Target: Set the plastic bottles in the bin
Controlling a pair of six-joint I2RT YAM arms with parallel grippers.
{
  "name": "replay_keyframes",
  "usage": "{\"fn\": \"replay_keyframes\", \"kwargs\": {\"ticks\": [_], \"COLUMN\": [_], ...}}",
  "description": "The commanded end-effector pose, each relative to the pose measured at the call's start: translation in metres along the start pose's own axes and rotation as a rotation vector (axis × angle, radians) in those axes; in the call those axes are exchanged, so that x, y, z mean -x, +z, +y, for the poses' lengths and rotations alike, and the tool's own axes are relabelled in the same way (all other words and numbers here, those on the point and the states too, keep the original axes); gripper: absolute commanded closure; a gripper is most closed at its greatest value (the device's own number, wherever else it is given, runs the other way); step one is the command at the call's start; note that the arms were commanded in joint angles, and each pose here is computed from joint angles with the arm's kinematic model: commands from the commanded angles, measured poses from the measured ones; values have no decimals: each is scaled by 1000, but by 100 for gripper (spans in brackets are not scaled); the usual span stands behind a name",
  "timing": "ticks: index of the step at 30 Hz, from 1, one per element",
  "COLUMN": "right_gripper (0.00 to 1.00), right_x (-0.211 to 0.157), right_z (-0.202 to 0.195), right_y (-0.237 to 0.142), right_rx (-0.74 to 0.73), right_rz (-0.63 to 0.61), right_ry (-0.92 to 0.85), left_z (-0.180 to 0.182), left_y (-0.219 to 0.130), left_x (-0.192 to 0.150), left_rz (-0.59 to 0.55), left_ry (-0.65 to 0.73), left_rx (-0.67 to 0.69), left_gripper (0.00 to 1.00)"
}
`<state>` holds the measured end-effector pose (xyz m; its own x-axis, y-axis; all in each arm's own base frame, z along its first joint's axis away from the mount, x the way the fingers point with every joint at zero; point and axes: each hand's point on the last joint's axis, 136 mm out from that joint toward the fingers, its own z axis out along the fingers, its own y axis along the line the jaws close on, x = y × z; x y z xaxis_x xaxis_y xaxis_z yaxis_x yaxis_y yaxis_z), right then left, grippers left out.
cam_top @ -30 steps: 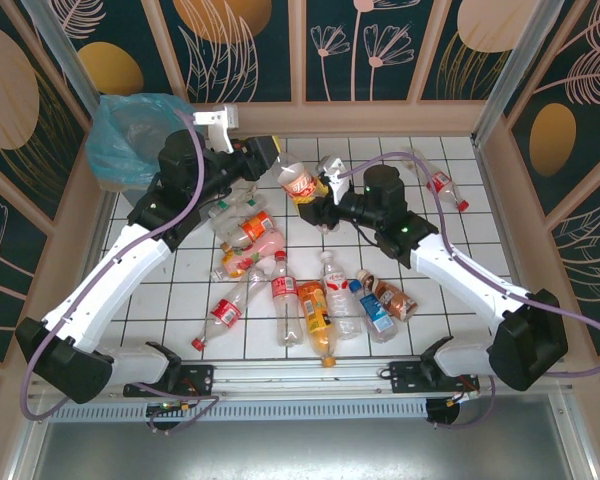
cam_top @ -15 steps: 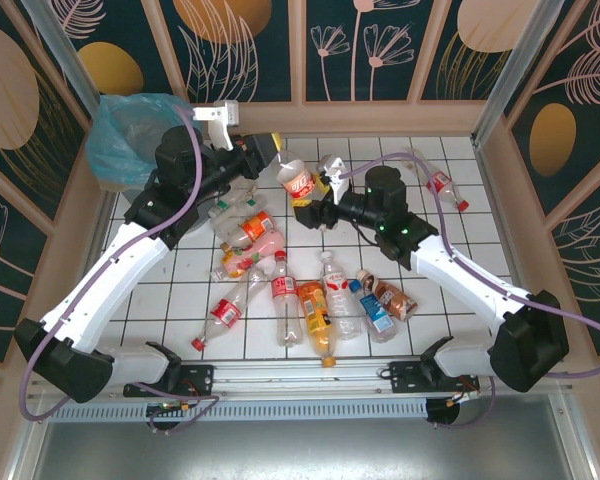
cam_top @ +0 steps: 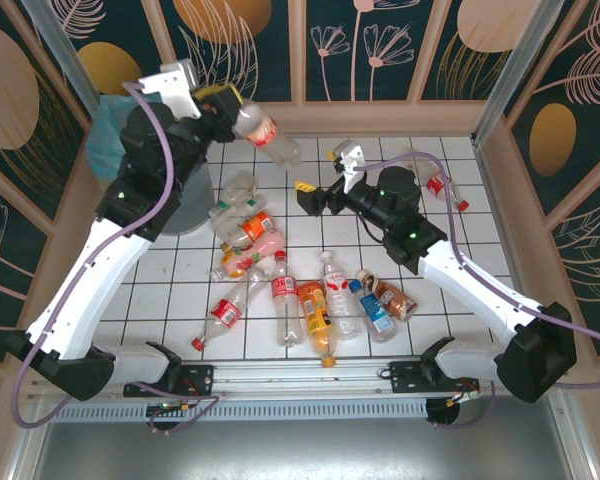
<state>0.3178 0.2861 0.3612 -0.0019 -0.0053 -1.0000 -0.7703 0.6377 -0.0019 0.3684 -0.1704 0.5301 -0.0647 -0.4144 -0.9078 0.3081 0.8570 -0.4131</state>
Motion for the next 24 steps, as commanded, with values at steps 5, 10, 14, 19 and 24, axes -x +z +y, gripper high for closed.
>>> {"fn": "replay_keyframes", "kwargs": {"ticks": [5,10,14,19,24], "right_gripper": [1,1,1,1,2], "right_x": [36,28,15,0,-6], "right_z": [7,21,34,42,51], "right_y": [5,18,32,47,55], "right_rx": [-4,31,44,43,64], "right_rz": [-79,-32,29,84,110], "right_ry": [-42,-57,-81,-85,-90], "left_z": [73,104,127,159,211], "left_y": [-19,-36,-33,-19,2], "left_x": [73,104,111,107,85], "left_rz": [-176,-252,-249,-217,-145], "left_ry": [126,221,265,261,229], "left_rx": [330,527,617,653,703], "left_gripper": [100,100,100,100,100]}}
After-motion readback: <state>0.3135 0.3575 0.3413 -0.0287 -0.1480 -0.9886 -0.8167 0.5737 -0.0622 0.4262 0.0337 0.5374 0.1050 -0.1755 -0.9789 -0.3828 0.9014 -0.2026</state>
